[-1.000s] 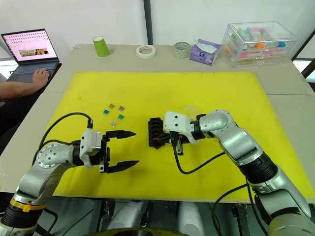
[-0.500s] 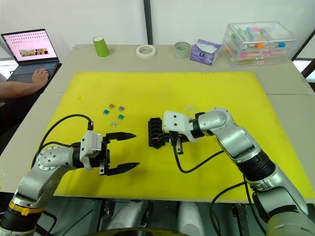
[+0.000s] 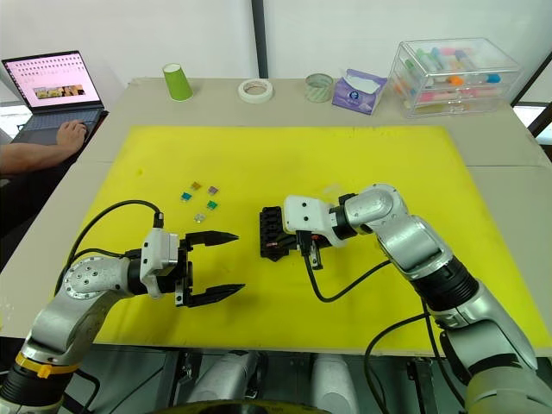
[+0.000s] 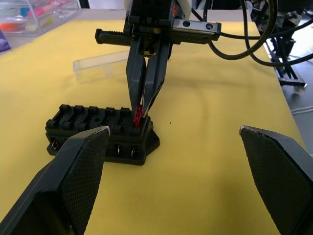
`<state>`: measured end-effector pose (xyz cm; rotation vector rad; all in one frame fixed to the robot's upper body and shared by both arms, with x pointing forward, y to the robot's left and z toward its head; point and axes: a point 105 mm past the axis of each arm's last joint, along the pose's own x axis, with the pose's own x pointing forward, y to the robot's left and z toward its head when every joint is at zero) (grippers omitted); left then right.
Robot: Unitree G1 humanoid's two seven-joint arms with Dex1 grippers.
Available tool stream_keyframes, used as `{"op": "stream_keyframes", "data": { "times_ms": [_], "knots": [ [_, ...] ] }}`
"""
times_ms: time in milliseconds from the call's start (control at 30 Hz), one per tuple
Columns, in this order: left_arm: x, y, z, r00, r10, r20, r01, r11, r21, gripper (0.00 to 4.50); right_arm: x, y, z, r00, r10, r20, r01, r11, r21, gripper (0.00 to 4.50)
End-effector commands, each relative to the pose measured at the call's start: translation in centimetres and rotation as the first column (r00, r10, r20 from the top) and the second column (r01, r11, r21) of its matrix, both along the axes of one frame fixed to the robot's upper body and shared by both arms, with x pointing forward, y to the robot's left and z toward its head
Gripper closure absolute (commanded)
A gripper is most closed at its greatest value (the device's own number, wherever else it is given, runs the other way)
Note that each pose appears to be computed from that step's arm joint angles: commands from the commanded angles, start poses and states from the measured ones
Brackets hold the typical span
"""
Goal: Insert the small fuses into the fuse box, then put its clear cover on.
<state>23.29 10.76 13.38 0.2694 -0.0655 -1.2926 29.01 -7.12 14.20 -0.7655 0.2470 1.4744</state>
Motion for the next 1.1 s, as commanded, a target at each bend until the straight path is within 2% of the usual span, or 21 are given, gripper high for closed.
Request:
{"op": "stream_keyframes", "data": {
  "times_ms": [33, 233, 567, 1100],
  "knots": [
    [-0.2, -0.1, 0.9, 0.999, -0.004, 0.039, 0.004, 1.000, -0.008, 0.03, 0.1, 0.3, 0.6, 0.999, 0.014, 0.029, -0.015, 1.000, 0.007, 4.50],
    [-0.2, -0.1, 0.9, 0.999, 0.001, 0.040, -0.001, 1.000, -0.007, 0.03, 0.4, 0.4, 0.5, 1.000, -0.014, 0.004, 0.014, 1.000, 0.026, 4.50],
    [-0.2, -0.2, 0.9, 0.999, -0.001, 0.038, 0.001, 1.000, -0.005, 0.03, 0.9, 0.1, 0.1, 0.999, -0.031, 0.036, 0.031, 0.999, -0.007, 4.50],
    [-0.1, -0.2, 0.8, 0.999, 0.002, 0.041, -0.002, 1.000, -0.001, 0.03, 0.0, 0.5, -0.6, 0.999, -0.030, 0.037, 0.031, 0.999, -0.028, 4.50]
  ]
}}
